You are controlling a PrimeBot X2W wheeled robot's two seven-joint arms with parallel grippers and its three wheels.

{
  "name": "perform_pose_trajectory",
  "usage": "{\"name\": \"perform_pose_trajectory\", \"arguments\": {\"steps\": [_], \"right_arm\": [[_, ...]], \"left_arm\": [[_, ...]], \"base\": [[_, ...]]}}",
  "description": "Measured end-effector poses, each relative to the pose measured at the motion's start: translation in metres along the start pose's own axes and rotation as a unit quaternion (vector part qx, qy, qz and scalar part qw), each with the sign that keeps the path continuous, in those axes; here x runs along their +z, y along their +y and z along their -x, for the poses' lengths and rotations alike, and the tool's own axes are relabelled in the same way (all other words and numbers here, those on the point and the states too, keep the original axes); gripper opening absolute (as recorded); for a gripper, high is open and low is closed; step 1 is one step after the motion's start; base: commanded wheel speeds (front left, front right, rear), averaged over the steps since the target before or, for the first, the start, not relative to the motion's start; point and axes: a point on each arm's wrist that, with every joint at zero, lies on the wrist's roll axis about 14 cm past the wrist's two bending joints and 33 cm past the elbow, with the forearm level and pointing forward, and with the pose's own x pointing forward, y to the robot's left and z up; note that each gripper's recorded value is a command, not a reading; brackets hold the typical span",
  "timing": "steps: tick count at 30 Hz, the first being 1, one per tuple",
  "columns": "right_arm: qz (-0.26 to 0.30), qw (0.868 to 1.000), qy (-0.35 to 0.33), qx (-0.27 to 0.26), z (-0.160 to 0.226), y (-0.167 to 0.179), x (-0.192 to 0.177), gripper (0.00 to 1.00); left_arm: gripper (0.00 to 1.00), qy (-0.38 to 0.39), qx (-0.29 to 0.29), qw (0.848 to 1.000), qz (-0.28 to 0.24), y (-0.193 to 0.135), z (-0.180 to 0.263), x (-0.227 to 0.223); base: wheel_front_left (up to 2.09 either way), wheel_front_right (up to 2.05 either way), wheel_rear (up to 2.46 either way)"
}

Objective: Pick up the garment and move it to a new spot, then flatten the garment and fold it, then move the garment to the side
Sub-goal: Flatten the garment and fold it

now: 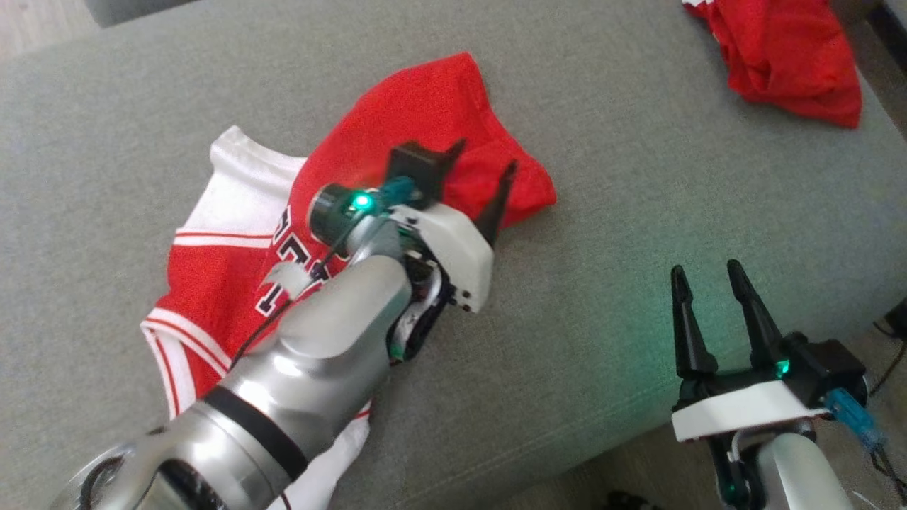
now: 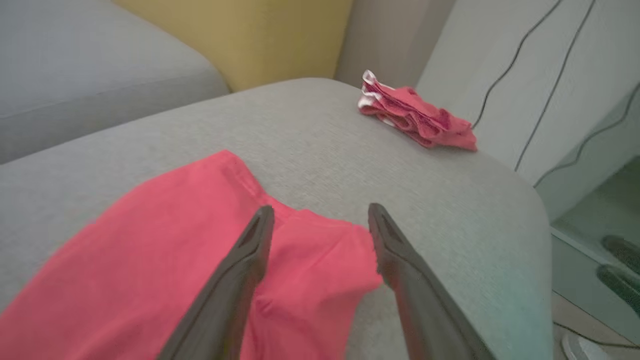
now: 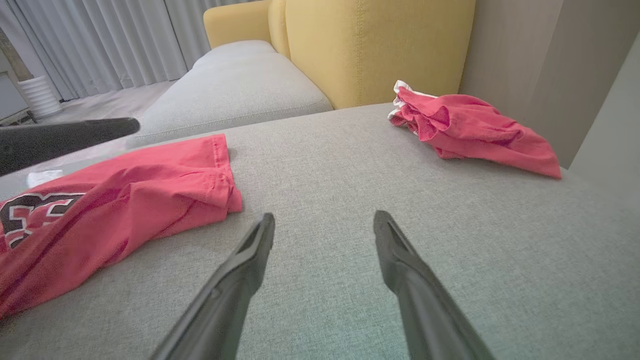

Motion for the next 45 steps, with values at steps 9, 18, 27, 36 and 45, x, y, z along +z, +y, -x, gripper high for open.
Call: {"name": "perform_pose_trajectory", "arguments": {"steps": [9, 18, 27, 36, 45], "right_arm": [[0.001, 1.0, 0.016, -0.009, 0.002, -0.004, -0.008, 1.0], [-0.001, 1.0, 0.008, -0.012, 0.001, -0.006, -0.003, 1.0], [-0.006, 1.0, 0.007, -0.013, 0.001, -0.006, -0.003, 1.0], [-0.007, 1.0, 0.008, -0.013, 0.001, -0.006, -0.003, 1.0], [-0.009, 1.0, 0.0, -0.009, 0.001, -0.004, 0.001, 1.0]], "left_arm": [[1.0, 0.067, -0.039, 0.995, -0.055, -0.008, -0.013, -0.033], [0.27, 0.139, -0.06, 0.985, -0.085, -0.006, -0.011, -0.061], [0.0, 0.143, -0.054, 0.985, -0.078, -0.002, -0.009, -0.064], [0.0, 0.134, -0.057, 0.987, -0.067, -0.006, -0.008, -0.062], [0.0, 0.096, -0.087, 0.991, -0.026, -0.035, -0.003, -0.04]], "base": [[0.0, 0.0, 0.0], [0.0, 0.0, 0.0], [0.0, 0.0, 0.0], [0.0, 0.0, 0.0], [0.0, 0.0, 0.0]]}}
